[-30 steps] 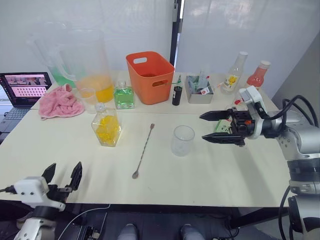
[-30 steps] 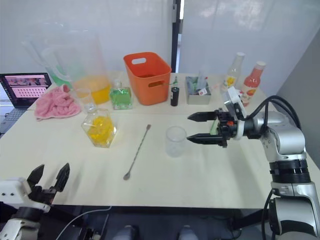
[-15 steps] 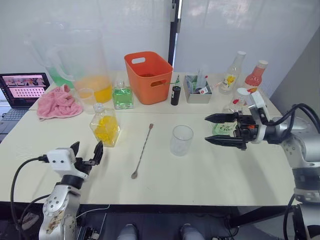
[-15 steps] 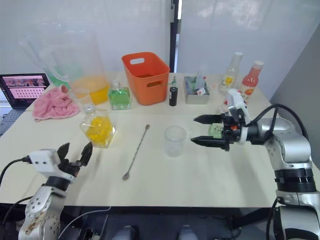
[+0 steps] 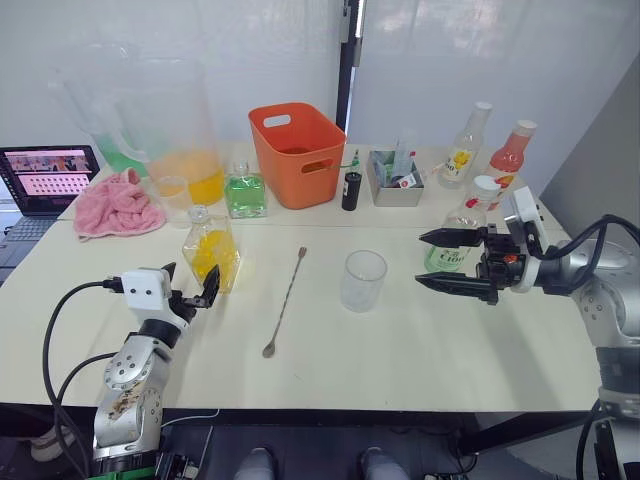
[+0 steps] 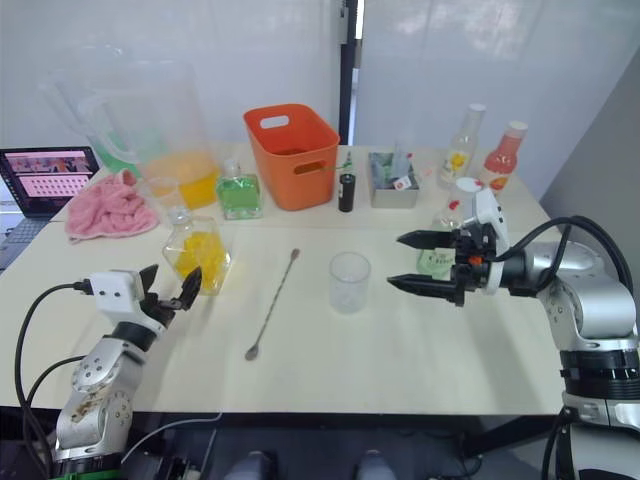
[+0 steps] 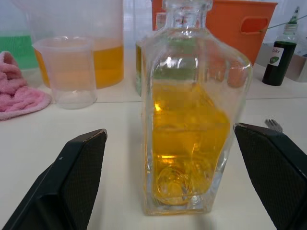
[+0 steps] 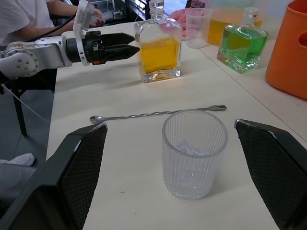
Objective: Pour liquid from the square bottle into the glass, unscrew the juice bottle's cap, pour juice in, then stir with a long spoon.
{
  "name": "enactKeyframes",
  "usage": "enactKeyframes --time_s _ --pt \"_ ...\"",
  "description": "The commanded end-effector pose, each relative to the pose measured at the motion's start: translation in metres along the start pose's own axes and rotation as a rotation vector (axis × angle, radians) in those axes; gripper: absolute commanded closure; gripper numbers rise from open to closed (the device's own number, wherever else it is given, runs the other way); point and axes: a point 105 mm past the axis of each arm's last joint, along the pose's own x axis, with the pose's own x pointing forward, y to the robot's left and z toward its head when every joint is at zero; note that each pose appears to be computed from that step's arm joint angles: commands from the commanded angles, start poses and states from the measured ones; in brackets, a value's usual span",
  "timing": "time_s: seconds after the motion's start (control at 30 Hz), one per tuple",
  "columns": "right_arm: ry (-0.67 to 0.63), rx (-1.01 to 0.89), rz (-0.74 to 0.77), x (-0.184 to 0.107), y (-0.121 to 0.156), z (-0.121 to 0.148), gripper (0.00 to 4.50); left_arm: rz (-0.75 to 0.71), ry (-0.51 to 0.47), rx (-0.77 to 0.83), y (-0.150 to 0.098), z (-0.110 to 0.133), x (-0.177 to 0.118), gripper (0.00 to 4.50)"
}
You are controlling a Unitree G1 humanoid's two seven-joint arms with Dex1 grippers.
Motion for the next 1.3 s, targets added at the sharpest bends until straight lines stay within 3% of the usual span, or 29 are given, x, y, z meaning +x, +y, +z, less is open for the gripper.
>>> enactKeyframes --time_s 0.03,0.67,0.97,1.13,1.3 --pt "-0.024 -0.061 -0.011 -0.006 0.002 0.015 0.00 -0.038 -0.037 0.016 -0.005 0.010 0.011 0.02" --pt "-0.019 -0.076 -0.009 0.001 -0.001 0.020 0.00 -0.019 -0.091 0.017 -0.016 0.021 0.049 0.02" --pt "-0.021 -0.080 -0.014 0.002 -0.001 0.021 0.00 -0.014 -0.064 0.013 -0.019 0.021 0.060 0.02" --pt "-0.009 -0.067 -0.021 0.002 -0.001 0.015 0.00 -0.015 -0.060 0.005 -0.025 0.023 0.064 1.52" --pt "-0.020 -0.067 -0.029 0.003 -0.001 0.017 0.00 0.008 -0.028 0.035 -0.016 0.020 0.062 1.67"
